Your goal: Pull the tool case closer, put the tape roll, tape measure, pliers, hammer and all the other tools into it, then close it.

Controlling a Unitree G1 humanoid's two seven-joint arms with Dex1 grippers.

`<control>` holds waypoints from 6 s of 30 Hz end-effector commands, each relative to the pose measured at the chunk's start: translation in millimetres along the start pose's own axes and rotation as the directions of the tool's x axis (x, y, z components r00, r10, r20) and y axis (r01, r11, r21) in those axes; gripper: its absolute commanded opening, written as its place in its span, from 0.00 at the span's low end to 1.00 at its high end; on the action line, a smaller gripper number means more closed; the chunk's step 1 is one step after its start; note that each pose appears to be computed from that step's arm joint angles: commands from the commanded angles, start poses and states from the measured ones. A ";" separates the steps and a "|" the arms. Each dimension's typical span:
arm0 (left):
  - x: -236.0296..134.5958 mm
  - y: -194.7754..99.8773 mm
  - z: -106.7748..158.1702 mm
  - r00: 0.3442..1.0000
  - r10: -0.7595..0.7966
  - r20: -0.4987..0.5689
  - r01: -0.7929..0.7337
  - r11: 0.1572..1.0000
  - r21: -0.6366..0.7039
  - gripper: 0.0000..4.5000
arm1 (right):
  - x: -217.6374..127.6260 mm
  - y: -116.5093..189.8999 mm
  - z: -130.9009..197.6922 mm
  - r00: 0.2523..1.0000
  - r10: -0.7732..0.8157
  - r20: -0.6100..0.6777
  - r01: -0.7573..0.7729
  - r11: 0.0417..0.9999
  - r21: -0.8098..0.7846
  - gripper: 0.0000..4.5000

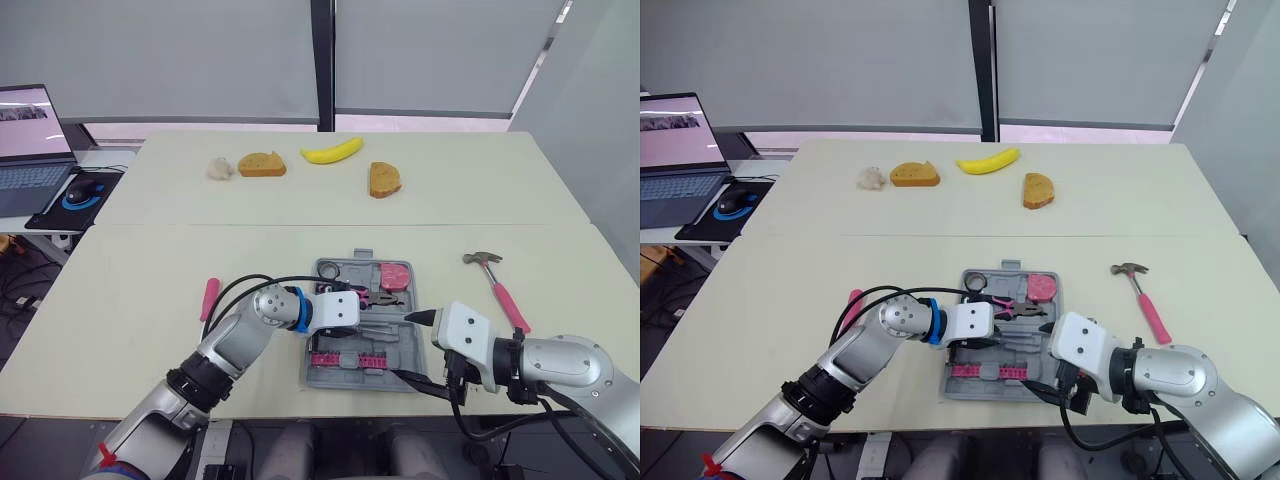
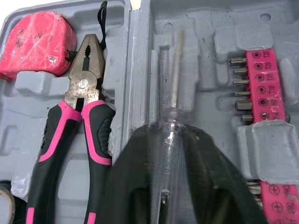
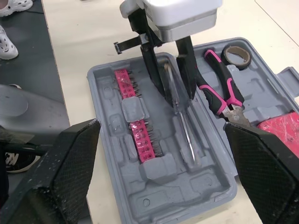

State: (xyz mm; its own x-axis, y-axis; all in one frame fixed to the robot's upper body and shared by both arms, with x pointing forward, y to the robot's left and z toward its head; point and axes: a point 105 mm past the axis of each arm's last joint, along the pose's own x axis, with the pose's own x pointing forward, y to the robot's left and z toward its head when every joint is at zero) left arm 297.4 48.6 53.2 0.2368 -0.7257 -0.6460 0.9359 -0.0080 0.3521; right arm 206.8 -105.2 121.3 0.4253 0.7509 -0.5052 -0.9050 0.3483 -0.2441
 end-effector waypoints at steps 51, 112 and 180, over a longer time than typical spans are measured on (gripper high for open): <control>4.2 1.0 -22.9 0.995 -0.078 -0.061 0.082 0.995 0.064 0.01 | -6.8 -8.8 -1.4 0.997 -0.045 -0.061 0.040 0.996 -0.076 1.00; -201.6 -37.7 -129.2 0.640 0.762 -0.095 -0.639 0.460 -0.616 0.99 | -137.8 -69.8 -115.3 0.822 -0.523 -0.223 0.561 0.811 0.166 1.00; -113.7 -1.4 73.0 0.840 -0.022 0.542 0.035 0.999 -0.014 1.00 | -37.1 -164.8 -133.7 0.735 -0.596 -0.323 0.676 0.605 0.421 0.10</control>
State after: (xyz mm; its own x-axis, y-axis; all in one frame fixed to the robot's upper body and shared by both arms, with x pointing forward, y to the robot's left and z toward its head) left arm 254.2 79.7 171.1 0.0490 -0.9828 -0.1781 0.9563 -0.0053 0.2923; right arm 341.1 -270.9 44.8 0.8204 0.1500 -0.5517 -0.2549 0.9597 -0.1180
